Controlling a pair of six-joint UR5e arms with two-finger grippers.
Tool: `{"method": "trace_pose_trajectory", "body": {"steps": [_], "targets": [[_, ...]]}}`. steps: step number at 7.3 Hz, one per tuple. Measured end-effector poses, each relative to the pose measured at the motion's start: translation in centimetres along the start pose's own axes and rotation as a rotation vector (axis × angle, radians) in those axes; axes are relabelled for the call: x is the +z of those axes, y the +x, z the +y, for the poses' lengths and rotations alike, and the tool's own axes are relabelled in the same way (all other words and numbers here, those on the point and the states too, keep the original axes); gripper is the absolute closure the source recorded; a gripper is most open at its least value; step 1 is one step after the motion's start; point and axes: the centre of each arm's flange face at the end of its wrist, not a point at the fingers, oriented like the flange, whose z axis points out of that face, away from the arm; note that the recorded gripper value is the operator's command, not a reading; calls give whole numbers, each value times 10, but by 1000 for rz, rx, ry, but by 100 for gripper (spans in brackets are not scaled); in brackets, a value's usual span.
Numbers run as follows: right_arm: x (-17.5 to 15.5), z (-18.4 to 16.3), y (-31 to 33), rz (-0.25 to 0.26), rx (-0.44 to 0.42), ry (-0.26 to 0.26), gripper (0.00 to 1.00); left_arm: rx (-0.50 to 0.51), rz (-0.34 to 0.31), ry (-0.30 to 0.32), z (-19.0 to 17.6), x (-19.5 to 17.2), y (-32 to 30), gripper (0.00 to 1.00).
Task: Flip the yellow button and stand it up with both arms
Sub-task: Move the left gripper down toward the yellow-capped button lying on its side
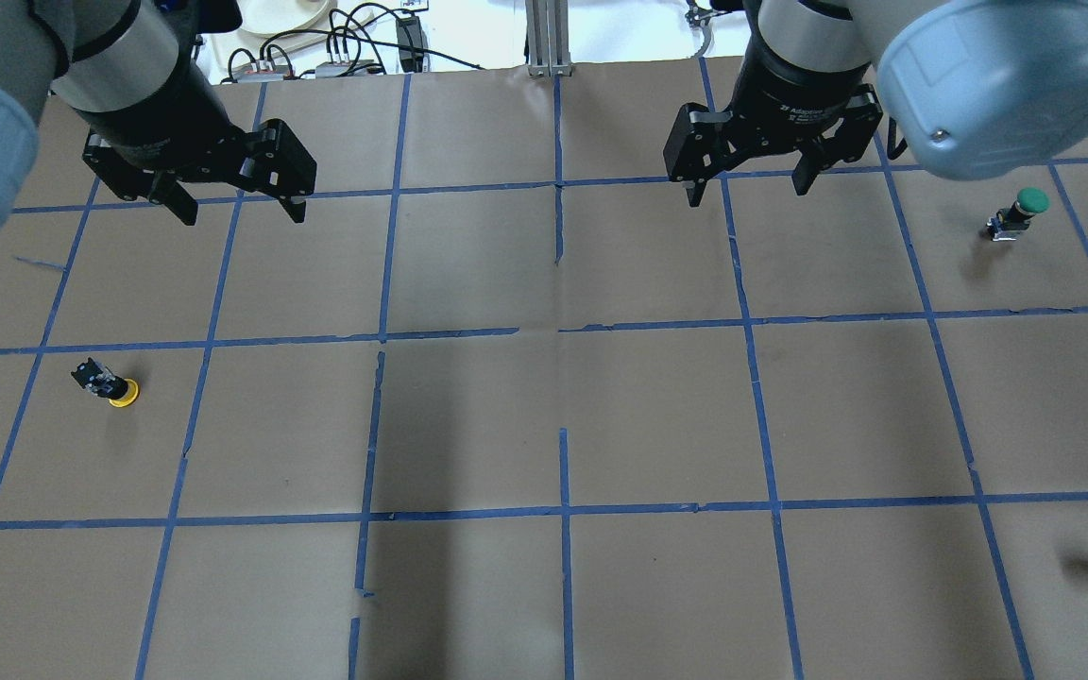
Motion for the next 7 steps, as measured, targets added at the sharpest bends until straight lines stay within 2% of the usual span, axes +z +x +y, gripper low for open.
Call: {"method": "trace_pose_trajectory", "body": {"steps": [3, 5, 7], "targets": [[0, 0, 0, 2, 1, 1, 0, -4, -2, 0, 3, -5, -12, 0], [0, 0, 0, 2, 1, 1, 0, 47, -11, -5, 2, -4, -20, 0], [0, 0, 0, 1, 2, 1, 0, 98, -14, -28, -2, 5, -58, 0]]}}
